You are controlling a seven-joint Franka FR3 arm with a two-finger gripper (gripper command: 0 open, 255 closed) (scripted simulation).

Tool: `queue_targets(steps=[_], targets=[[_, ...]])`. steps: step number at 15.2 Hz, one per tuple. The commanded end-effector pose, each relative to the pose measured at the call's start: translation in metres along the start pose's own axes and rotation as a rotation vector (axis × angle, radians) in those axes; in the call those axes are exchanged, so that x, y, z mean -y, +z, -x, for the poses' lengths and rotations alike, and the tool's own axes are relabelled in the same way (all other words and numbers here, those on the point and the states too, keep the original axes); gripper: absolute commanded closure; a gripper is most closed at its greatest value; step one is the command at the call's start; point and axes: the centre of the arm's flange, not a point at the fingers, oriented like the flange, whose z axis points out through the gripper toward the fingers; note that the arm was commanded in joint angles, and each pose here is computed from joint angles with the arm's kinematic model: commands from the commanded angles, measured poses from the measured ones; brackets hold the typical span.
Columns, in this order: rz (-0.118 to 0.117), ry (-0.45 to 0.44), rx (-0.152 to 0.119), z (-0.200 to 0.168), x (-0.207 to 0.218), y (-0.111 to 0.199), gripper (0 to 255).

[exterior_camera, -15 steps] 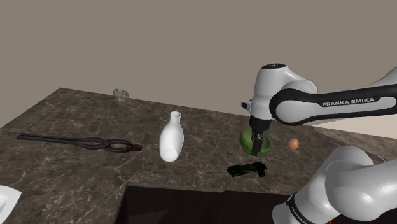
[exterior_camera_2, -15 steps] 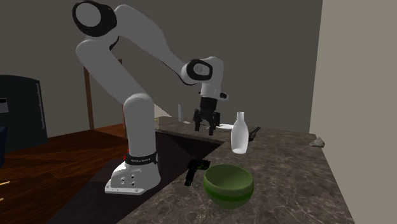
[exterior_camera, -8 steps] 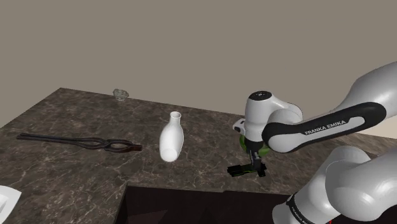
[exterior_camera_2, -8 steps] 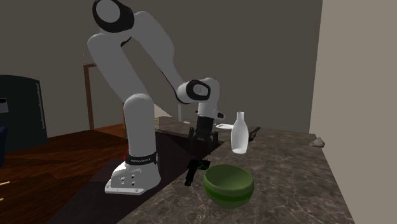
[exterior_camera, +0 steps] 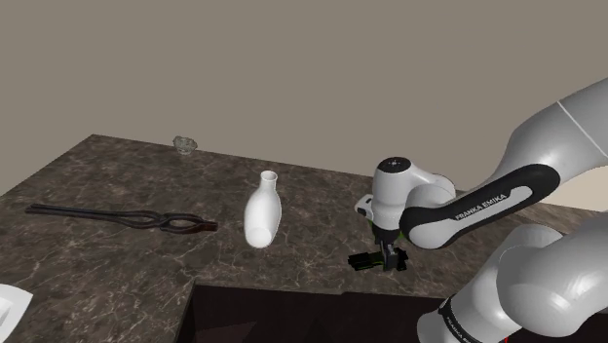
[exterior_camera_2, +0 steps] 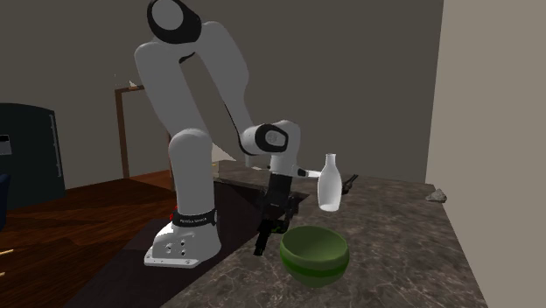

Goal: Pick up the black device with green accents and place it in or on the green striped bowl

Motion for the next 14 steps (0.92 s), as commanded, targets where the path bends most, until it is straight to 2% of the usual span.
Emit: queue_targets(steps=[1,7,8,14], targets=[[0.0,0.0,-0.001,-0.0001,0.0005,0.0044,0],[0.0,0.0,-0.001,-0.0001,0.0005,0.0044,0],[0.0,0.0,-0.001,-0.0001,0.0005,0.0044,255],[0.0,0.0,-0.001,-0.0001,0.0005,0.0043,255]])
